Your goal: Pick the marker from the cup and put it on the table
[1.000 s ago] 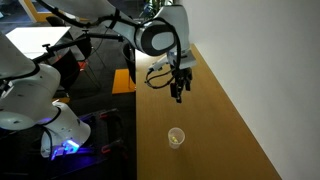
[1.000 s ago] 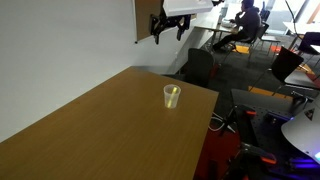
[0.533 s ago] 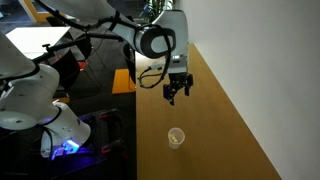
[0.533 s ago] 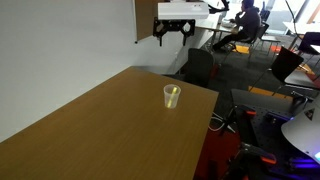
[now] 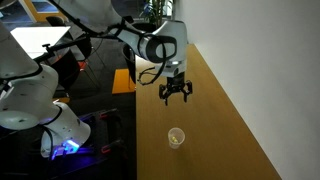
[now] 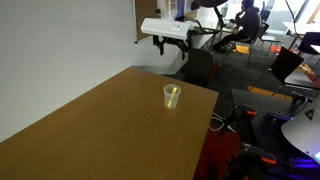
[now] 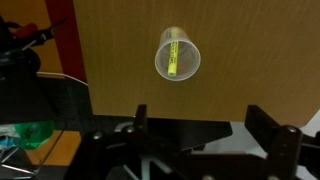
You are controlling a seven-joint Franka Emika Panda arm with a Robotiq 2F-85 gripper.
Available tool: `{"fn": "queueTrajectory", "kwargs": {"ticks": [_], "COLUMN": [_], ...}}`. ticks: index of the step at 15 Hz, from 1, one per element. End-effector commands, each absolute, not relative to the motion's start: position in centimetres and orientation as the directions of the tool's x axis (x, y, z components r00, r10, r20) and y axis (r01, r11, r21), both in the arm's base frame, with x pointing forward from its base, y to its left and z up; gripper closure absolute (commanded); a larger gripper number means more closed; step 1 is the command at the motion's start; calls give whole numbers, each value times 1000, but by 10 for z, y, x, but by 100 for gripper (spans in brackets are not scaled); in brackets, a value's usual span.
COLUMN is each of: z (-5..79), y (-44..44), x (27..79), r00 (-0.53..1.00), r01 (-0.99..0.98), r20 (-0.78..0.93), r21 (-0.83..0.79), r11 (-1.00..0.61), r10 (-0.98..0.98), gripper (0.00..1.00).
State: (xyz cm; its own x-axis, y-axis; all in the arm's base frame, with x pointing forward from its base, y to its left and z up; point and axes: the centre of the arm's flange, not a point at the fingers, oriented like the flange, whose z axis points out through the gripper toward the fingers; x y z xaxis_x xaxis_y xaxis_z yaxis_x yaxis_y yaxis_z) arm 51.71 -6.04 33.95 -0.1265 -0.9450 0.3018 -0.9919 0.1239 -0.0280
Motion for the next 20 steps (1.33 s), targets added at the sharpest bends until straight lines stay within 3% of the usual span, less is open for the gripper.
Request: {"fn": "queueTrajectory", "kwargs": {"ticks": [1, 7, 20], "z": [317, 286, 251], "y": [-65, -95, -106], "x": [537, 549, 554], "r00": [-322, -536, -575], "r01": [-947, -842, -806], "r20": [285, 271, 316], "r21": [-81, -108, -60], "r11": [312, 528, 588], "r10": [-903, -799, -755], "gripper": [0, 0, 0]}}
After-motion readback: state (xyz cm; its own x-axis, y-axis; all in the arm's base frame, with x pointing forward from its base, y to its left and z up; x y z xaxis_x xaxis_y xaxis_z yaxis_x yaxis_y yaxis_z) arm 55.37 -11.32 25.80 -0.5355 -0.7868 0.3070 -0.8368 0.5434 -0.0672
